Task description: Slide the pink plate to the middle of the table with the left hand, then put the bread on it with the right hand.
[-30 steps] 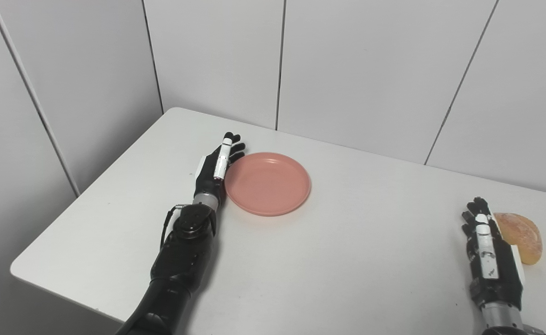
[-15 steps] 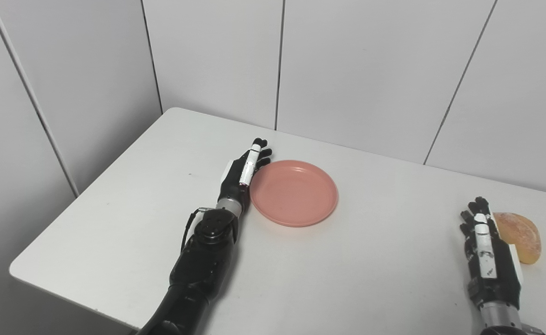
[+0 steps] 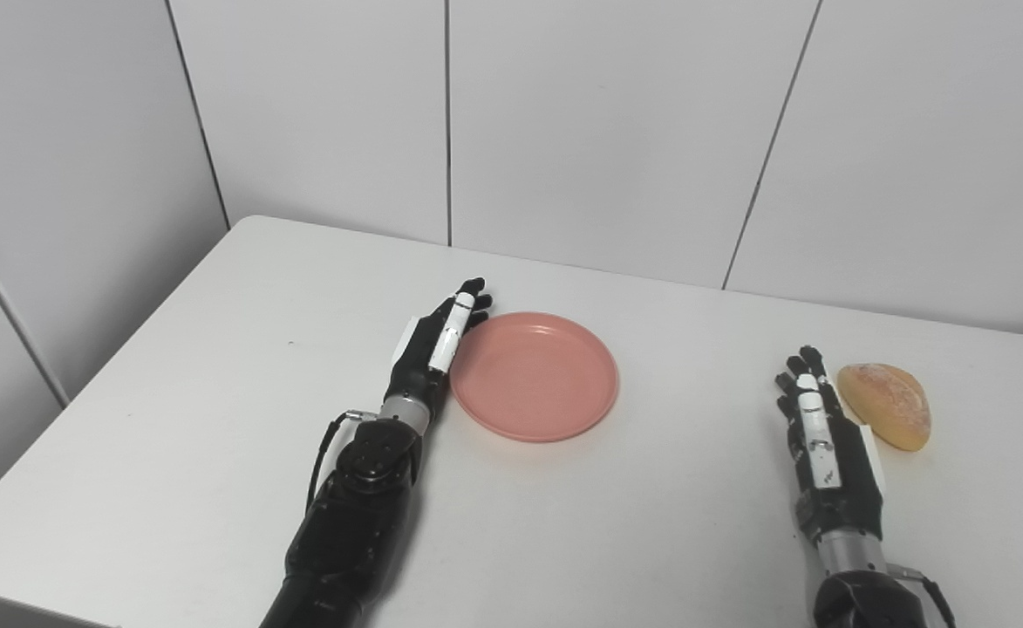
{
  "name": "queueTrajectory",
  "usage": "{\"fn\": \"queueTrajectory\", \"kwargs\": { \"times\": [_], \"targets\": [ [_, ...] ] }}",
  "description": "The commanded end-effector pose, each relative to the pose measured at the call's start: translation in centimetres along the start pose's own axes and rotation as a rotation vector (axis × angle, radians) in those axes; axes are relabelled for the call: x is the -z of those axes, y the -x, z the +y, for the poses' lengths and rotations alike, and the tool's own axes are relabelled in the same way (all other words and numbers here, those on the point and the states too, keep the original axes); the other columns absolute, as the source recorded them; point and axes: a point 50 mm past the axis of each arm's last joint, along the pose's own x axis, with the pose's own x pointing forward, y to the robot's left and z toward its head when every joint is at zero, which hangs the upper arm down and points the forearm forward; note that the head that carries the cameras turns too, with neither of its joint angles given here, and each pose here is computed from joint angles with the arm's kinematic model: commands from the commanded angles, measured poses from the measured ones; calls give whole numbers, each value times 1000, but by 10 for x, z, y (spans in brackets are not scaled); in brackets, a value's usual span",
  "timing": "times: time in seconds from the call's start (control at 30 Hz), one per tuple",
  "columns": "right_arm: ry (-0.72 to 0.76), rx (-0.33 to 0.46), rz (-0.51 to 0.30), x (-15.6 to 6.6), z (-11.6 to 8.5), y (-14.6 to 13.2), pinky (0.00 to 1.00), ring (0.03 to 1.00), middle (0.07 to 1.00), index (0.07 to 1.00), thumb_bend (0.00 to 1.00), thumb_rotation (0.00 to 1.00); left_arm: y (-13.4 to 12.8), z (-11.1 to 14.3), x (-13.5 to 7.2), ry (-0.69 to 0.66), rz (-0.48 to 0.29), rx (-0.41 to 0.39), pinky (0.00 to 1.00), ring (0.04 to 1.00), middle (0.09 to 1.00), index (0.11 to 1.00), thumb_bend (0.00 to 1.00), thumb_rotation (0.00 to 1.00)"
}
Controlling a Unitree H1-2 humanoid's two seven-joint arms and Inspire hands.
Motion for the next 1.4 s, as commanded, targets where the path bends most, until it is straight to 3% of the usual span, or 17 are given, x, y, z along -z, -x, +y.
{"fn": "queueTrajectory", "kwargs": {
  "times": [0.0,0.27,0.5,0.7,1.17,1.37],
  "targets": [
    [-3,-15,-60,-17,10,-10,969,939,955,968,512,850,3,-22,-5,17,-8,78,846,862,859,851,517,1000],
    [-18,-14,-69,-19,26,-11,957,934,954,970,496,847,13,-26,3,186,20,107,863,863,852,839,522,1000],
    [-4,-23,-79,-15,39,-14,960,938,960,971,436,898,22,-32,9,224,30,165,894,897,881,876,547,1000],
    [13,-23,-65,-12,48,-16,972,938,957,969,472,902,29,-43,13,227,50,187,914,895,877,872,540,1000],
    [28,-23,-59,-12,51,-14,989,939,957,971,505,896,37,-55,14,240,1,209,944,923,906,901,529,1000],
    [32,-25,-69,-13,49,-15,991,941,958,973,503,891,31,-47,18,173,-82,202,991,960,951,952,501,1000]
  ]
}}
